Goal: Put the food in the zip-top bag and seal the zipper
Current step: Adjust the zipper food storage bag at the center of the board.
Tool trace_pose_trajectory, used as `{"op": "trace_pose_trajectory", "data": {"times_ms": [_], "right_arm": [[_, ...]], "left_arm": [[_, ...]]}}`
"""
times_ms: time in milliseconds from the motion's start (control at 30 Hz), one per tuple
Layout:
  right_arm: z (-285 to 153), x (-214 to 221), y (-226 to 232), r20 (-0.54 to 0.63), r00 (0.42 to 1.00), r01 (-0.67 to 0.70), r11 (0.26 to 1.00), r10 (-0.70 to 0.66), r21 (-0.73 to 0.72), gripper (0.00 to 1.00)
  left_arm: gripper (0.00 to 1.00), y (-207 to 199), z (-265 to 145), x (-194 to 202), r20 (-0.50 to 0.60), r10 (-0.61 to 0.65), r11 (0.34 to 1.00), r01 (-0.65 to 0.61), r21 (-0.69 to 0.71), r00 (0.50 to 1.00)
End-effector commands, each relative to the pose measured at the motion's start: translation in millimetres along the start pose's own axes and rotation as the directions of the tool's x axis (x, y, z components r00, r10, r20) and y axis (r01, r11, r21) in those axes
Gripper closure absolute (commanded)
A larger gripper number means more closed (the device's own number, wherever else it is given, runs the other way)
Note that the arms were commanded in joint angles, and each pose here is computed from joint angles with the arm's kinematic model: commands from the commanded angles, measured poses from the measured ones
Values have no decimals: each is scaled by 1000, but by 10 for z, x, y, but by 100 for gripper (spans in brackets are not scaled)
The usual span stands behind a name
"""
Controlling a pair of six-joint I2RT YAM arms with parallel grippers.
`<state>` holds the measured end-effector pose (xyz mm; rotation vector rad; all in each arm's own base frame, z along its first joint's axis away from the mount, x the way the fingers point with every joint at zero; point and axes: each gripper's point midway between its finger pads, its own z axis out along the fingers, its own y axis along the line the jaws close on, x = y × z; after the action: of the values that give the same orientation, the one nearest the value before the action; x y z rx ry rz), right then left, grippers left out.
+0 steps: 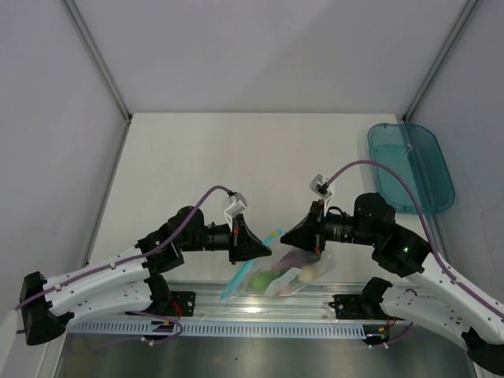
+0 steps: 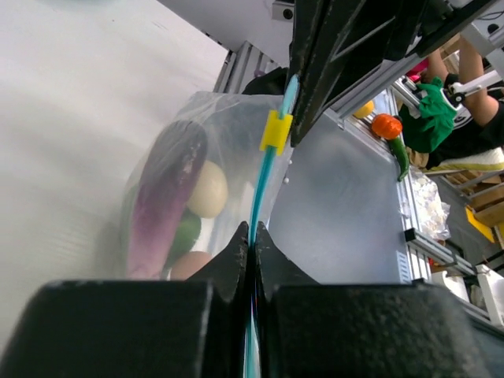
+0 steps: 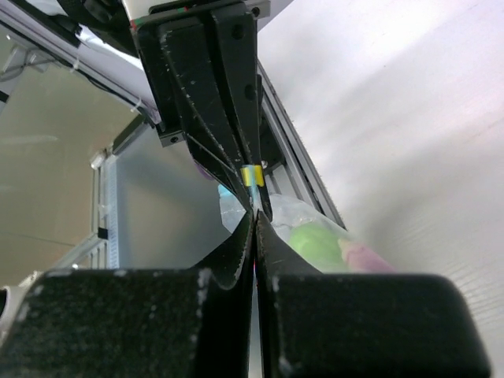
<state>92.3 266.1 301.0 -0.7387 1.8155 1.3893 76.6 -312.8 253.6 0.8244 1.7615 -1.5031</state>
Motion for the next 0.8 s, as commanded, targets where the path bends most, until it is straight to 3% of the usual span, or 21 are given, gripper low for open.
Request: {"op": "trace_pose_trajectory", "data": {"times_ms": [0,67,133,267,300,400,767], "right_arm": [[-60,-139,155,-12,996,85,996,-85,-40,100],[-50,-104,224,-70,991,111,990,-117,-89,97],[-47,-30,190,-137,977,148,984,-161,-98,81],[-60,-5,177,-185,962,182,975,-203,-124,69],[-59,2,175,-193,959,182,974,-206,-133,69],[-37,-22,163,-203,959,170,973,-200,-154,82],[83,-14,90,-221,959,134,971,-178,-197,78]], "left_arm": [[99,3,-32,-16,7,7,1000,-7,-12,1000],[100,-28,-52,-66,11,21,1000,-21,-13,1000],[100,-40,-74,-89,11,38,999,-38,-17,999],[99,-43,-92,-108,-5,52,998,-52,-31,999],[99,-66,-93,-127,-5,56,998,-57,-23,998],[100,-76,-86,-133,-3,55,998,-56,-17,998],[100,-118,-69,-139,-6,62,998,-62,9,998]]}}
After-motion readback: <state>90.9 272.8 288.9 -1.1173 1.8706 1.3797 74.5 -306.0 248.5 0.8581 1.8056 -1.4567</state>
